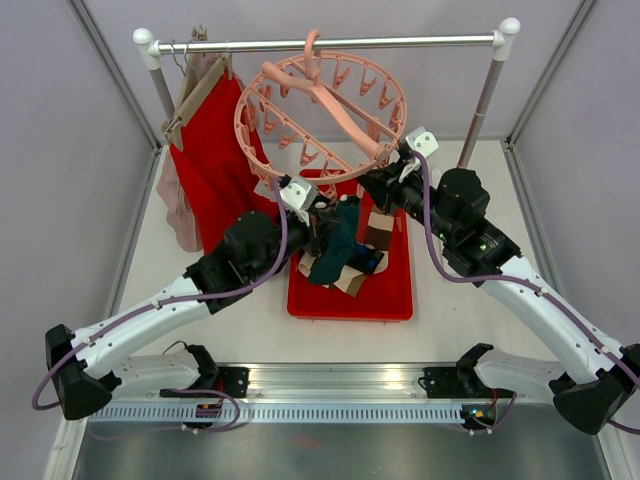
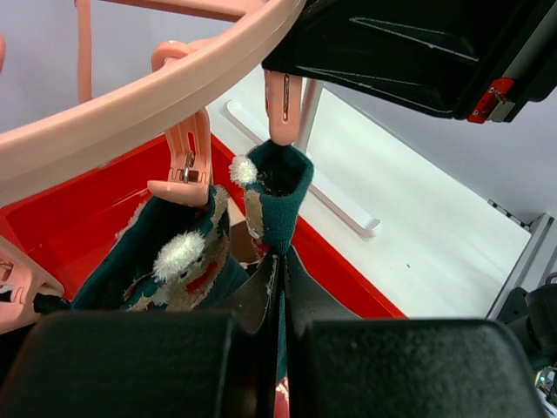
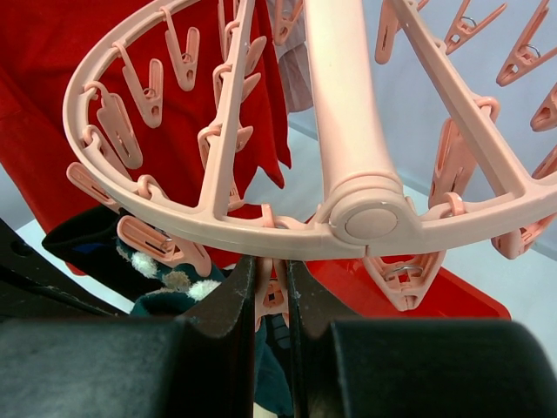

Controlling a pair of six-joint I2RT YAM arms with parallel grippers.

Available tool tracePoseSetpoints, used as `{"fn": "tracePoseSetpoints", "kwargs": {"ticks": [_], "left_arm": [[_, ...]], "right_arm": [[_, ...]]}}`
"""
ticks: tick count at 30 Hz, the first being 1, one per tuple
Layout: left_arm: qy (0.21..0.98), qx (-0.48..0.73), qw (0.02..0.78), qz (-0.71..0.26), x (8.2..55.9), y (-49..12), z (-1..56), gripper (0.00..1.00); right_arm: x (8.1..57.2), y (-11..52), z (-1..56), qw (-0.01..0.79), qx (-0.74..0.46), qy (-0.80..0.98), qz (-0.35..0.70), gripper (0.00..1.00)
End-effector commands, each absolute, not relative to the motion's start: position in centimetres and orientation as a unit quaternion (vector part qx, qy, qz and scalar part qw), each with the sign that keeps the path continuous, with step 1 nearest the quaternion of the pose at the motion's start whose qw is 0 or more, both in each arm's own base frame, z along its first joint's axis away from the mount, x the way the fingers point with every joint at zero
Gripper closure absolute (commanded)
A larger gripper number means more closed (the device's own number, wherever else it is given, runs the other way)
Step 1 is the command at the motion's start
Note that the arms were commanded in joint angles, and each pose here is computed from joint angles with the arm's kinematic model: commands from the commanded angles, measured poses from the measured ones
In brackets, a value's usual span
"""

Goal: Clip the socks to the hanger
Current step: Open the clamp at the hanger, then clamp the sock onto the hanger.

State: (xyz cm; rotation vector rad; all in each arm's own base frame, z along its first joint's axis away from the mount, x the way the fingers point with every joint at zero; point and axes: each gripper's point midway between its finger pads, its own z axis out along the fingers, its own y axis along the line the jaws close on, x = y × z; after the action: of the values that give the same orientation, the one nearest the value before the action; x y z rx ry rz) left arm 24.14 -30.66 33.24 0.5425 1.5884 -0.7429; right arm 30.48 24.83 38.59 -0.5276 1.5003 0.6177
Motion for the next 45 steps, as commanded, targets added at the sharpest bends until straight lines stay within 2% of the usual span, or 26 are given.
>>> {"fn": "tracePoseSetpoints", "kwargs": {"ticks": [1, 45], "left_arm": [[0.653, 0.23, 0.638, -0.338, 24.3, -31.1, 36.5, 0.98], [0.668, 0.219, 0.637, -0.315, 26.0, -31.9, 34.3, 0.98]], "right_arm": [[30.3, 24.8, 41.0, 0.674, -0.226, 0.644, 0.282, 1.0], [29.6, 23.7, 41.8, 0.68, -0.217, 0.646, 0.272, 1.0]]}}
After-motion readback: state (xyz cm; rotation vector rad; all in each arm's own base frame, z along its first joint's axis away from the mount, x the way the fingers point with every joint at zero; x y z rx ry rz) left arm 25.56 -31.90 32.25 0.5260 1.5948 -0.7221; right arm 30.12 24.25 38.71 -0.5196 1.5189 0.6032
